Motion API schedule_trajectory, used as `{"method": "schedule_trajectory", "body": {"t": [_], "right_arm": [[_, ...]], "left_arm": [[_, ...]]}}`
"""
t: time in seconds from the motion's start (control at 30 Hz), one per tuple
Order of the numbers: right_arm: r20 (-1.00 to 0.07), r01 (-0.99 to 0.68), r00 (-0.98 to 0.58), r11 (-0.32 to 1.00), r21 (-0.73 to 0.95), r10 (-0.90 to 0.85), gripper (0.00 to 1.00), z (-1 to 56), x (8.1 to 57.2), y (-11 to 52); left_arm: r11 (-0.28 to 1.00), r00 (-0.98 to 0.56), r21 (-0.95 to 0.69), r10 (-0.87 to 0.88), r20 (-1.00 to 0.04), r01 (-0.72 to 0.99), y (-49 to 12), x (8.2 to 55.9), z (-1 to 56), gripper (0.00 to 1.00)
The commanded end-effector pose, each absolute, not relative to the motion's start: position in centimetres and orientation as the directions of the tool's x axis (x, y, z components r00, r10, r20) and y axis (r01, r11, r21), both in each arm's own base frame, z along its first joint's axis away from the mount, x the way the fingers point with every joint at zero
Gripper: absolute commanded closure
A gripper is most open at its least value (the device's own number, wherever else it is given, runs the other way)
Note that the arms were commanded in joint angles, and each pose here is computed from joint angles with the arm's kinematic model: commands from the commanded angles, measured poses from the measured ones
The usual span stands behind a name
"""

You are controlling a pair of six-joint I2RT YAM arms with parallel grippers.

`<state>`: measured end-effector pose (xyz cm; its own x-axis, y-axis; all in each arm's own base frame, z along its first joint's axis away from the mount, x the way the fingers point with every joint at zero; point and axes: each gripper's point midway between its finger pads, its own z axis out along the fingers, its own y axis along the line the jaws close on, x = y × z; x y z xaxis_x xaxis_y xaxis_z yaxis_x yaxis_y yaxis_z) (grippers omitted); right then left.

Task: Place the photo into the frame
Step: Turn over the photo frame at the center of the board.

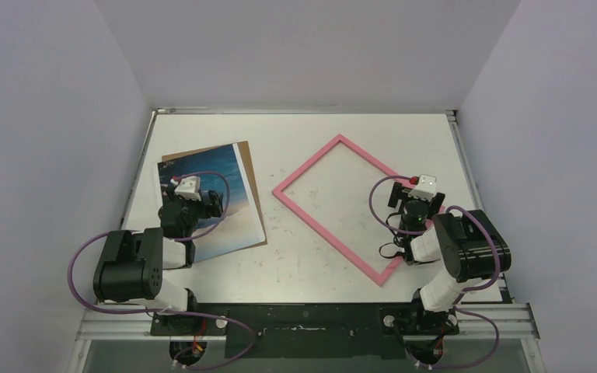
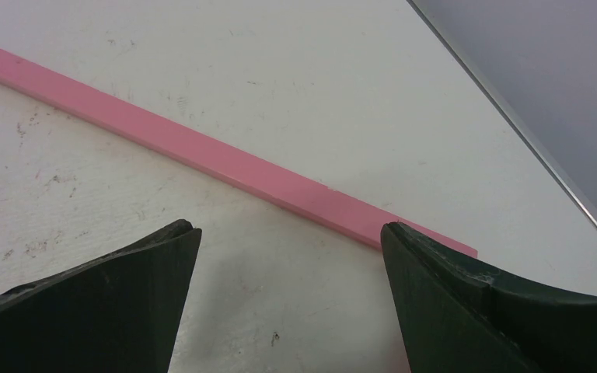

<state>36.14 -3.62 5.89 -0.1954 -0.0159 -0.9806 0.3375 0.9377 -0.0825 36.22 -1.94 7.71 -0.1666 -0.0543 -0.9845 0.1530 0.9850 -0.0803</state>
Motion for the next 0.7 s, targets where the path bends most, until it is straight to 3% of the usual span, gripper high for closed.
{"method": "schedule_trajectory", "body": {"t": [0.0,0.47,0.67], "right_arm": [[-0.992,0.326,-0.128,0.945,-0.038,0.004,0.1,7.6,37.0,-3.2],[-0.994,0.371,-0.107,0.928,-0.031,0.01,0.1,8.4,36.4,-3.7],[-0.989,0.449,-0.143,0.893,-0.023,0.046,0.1,11.4,37.3,-4.4]], "left_arm": [[0.985,-0.087,-0.059,-0.045,-0.995,0.163,-2.0,37.3,10.2,0.04],[0.987,-0.098,-0.104,-0.092,-0.991,0.124,-1.0,37.4,11.2,0.04],[0.971,-0.189,-0.213,-0.19,-0.963,0.106,1.6,39.8,15.5,0.04]]}}
